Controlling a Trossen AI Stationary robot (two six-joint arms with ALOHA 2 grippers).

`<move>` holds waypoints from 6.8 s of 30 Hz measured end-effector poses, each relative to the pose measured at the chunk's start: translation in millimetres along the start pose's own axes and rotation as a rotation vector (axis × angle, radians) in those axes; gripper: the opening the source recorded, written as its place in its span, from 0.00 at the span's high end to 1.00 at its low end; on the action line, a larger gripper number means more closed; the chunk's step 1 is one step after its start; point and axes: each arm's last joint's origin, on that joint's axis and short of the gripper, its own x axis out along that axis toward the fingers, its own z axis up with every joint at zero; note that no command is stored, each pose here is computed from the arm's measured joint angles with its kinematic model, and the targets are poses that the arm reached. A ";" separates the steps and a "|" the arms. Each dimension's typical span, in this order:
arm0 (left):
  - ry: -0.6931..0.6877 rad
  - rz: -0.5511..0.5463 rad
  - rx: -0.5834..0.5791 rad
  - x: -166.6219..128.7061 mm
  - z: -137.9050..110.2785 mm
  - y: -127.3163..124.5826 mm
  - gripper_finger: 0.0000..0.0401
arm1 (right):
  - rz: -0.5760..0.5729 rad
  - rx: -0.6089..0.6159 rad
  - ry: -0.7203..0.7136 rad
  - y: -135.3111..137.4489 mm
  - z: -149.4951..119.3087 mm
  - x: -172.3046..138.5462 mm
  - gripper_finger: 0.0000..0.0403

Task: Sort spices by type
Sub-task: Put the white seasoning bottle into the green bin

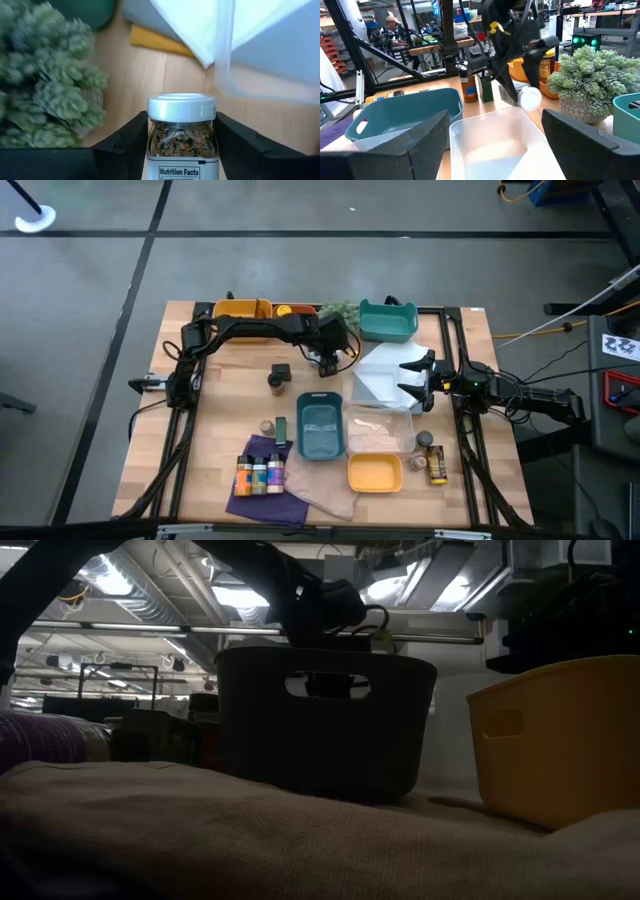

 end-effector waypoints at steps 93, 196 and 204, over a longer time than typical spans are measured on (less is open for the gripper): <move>-0.446 0.045 0.364 -43.0 71.7 -88.9 0.52 | -0.254 0.778 0.277 7.1 73.3 96.7 0.48; -0.197 0.128 0.141 -142.2 35.3 -47.6 0.41 | -0.829 0.669 1.033 -237.2 114.3 128.6 0.44; -0.197 0.128 0.141 -142.2 35.3 -47.6 0.41 | -0.851 0.655 1.034 -237.8 114.6 128.4 0.44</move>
